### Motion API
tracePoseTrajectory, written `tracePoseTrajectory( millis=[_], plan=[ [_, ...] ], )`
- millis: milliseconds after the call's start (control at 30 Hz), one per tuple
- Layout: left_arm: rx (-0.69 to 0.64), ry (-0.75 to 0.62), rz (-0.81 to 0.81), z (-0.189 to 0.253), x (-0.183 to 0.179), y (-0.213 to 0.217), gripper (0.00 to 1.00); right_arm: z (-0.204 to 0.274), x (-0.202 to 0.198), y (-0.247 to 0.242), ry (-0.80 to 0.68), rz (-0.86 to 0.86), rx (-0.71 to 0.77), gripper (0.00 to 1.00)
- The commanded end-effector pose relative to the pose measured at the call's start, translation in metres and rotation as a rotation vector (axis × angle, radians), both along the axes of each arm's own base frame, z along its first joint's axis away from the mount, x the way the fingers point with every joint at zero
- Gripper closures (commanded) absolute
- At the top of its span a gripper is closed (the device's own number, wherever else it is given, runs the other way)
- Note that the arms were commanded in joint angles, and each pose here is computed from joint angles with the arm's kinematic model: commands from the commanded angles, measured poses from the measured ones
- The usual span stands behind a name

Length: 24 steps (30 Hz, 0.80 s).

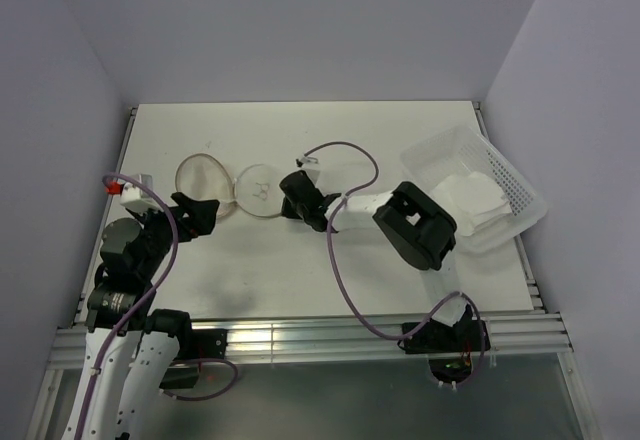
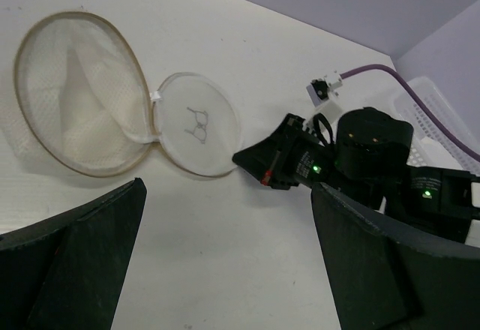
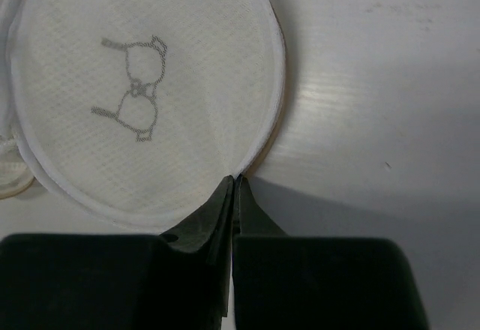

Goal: Place the bra in the laundry bag and zip it closed

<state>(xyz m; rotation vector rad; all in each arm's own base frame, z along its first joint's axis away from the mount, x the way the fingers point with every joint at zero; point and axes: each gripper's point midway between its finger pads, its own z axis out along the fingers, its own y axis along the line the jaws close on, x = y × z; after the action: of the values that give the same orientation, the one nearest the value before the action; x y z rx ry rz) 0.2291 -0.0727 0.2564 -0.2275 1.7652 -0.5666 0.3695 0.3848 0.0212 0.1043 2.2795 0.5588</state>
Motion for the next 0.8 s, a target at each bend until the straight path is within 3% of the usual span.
tracePoseTrajectory(
  millis=[0,133,367,533,700,767],
  plan=[
    [-0.016,-0.016,0.05,0.01,0.003,0.007,0.01,0.025,-0.011,-0.02,-0.053,0.005,-0.044,1.0],
    [-0.016,0.0,0.087,0.008,0.005,0.013,0.01,0.036,-0.025,-0.061,-0.09,0.02,-0.165,1.0],
    [-0.05,0.046,0.132,0.0,0.008,0.017,0.01,0.049,-0.046,-0.082,-0.088,0.112,-0.244,1.0],
    [-0.127,0.092,0.203,-0.018,0.009,0.023,0.03,0.084,-0.052,-0.089,-0.133,0.15,-0.232,0.8],
    [-0.238,0.161,0.297,-0.068,0.021,0.028,0.22,0.107,-0.061,-0.096,-0.147,0.176,-0.205,0.71],
    [-0.235,0.182,0.31,-0.087,0.025,0.029,0.25,0.122,-0.065,-0.101,-0.173,0.174,-0.181,0.6]
  ],
)
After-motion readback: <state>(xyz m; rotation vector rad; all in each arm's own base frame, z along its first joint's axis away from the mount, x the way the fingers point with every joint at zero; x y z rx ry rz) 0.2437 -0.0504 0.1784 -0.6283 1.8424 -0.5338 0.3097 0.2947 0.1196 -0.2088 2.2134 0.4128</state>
